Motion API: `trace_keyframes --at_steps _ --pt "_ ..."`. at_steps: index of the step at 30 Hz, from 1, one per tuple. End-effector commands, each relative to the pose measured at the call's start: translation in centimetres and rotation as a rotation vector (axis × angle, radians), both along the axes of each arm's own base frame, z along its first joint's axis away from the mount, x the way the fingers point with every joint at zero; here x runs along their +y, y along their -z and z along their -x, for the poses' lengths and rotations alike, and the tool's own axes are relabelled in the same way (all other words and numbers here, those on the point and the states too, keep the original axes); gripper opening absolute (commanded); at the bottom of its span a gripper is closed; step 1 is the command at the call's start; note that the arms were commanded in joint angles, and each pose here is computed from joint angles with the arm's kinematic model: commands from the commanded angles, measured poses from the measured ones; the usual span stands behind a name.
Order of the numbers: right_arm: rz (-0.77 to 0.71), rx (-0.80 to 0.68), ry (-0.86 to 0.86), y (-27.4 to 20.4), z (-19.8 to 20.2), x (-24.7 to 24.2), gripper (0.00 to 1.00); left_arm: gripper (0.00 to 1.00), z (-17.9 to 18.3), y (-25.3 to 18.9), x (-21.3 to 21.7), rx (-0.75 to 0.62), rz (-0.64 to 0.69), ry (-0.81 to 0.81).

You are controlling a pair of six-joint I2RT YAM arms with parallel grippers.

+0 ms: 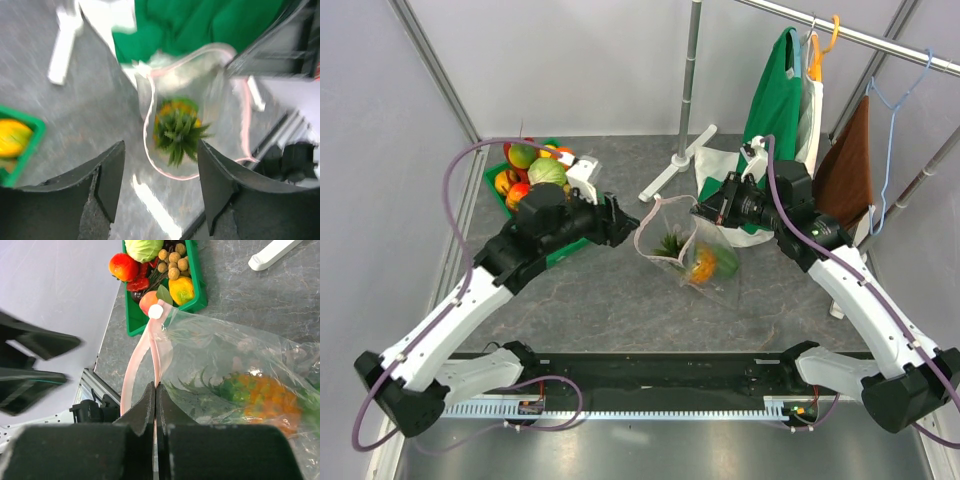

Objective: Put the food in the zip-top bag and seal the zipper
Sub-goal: Place the fake fruit in the zipper food storage bag, then adjust the zipper food storage bag at the center of the board.

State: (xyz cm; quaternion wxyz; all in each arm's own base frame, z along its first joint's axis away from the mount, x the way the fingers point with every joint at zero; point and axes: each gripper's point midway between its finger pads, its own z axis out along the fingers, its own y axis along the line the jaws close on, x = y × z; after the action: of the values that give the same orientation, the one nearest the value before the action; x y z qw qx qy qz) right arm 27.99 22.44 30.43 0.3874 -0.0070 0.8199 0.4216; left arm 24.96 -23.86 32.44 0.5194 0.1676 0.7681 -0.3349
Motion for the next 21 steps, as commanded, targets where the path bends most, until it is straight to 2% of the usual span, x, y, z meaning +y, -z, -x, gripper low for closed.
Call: trace_keyframes --at_steps 1,4,7,8,10,11,13,15,21 --pt "-0.056 -0.123 -0.005 -4.5 0.1 -0.1 0.00 0.68 0.7 3.9 -1.8 0.200 -0.048 0.078" --pt "-0.055 -0.133 -0.009 -4.7 0.3 -0.2 0.00 0.68 1.1 5.5 -2.2 0.266 -0.063 0.094" --pt "-0.052 -0.136 -0.013 -4.5 0.5 -0.2 0.00 0.62 1.4 6.6 -3.2 0.325 -0.067 0.137" --pt "-0.051 -0.142 -0.014 -4.6 0.6 -0.3 0.00 0.48 1.4 6.6 -3.4 0.335 -0.067 0.149" --pt "-0.046 -0.155 -0.027 -4.8 1.0 -0.3 0.00 0.27 2.6 5.9 -4.3 0.349 -0.058 0.243" --pt "-0.046 -0.174 -0.030 -5.4 1.3 -0.5 0.00 0.15 2.9 3.9 -4.7 0.301 -0.038 0.291" --pt "-0.027 -0.189 -0.035 -5.6 1.7 -0.8 0.00 0.02 3.6 1.6 -5.1 0.244 0.004 0.347" --pt "-0.021 -0.202 -0.035 -5.9 2.2 -1.1 0.00 0.02 3.7 0.2 -5.2 0.218 0.010 0.375" --pt "-0.007 -0.145 -0.033 -3.8 2.1 -0.9 0.00 0.02 4.2 1.9 -5.4 0.325 0.005 0.419"
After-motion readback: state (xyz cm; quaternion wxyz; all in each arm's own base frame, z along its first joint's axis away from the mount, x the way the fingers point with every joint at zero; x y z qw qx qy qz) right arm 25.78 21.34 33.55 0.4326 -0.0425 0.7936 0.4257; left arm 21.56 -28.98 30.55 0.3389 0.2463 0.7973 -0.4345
